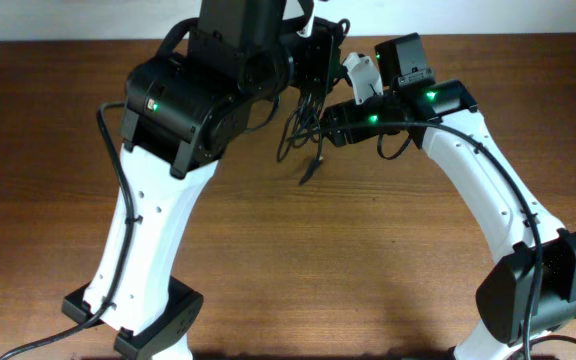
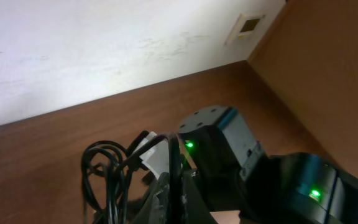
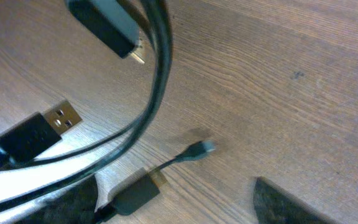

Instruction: Untangle cables

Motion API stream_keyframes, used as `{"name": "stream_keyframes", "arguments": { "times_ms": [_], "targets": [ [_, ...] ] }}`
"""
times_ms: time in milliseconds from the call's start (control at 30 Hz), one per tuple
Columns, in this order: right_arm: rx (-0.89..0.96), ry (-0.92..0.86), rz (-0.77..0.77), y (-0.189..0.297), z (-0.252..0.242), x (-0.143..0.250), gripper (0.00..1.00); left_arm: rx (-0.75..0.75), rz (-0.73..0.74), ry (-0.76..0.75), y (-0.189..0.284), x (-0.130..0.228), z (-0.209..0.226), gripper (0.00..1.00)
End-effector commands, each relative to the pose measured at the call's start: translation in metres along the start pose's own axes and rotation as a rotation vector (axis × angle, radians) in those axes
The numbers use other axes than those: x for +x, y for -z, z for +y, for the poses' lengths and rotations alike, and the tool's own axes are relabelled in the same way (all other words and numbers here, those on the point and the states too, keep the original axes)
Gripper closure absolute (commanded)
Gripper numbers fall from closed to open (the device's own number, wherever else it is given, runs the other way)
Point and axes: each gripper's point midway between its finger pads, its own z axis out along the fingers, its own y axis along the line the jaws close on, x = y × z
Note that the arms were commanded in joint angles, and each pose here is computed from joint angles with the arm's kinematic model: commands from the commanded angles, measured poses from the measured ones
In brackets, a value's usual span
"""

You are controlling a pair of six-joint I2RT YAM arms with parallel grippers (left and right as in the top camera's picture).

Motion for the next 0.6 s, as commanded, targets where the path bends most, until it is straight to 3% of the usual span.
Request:
{"name": "stream_keyframes", "arguments": {
  "times_ms": [0,267,300,333,433,567],
  "targets": [
    [0.041,0.007,0.019,-0.007,-0.007,0.004,0.96,0.100,-0.010,0.008,0.007,-0.004,-0.021,1.00],
    [0.167,-0.043,0.076,-0.011,-0.047,0.024,0.95,0.082,0.008,0.007,0.007,0.001,-0.017,1.00],
    [0.165,-0.058,0.071,-0.009,-0.053,0.024,0.34,0.082,0.011,0.007,0.007,0.002,-0.017,1.00],
    [0.166,-0.067,0.064,-0.009,-0.058,0.023,0.02,0.083,0.009,0.007,0.007,0.002,-0.017,1.00],
    [0.117,-0.049,0.006,-0.014,-0.050,0.008,0.02,0.084,0.007,0.007,0.007,0.001,-0.018,1.00],
    [-0.345,-0.038,-0.205,0.001,0.027,-0.048,0.02,0.088,0.008,0.007,0.007,0.001,-0.018,1.00]
  ]
}}
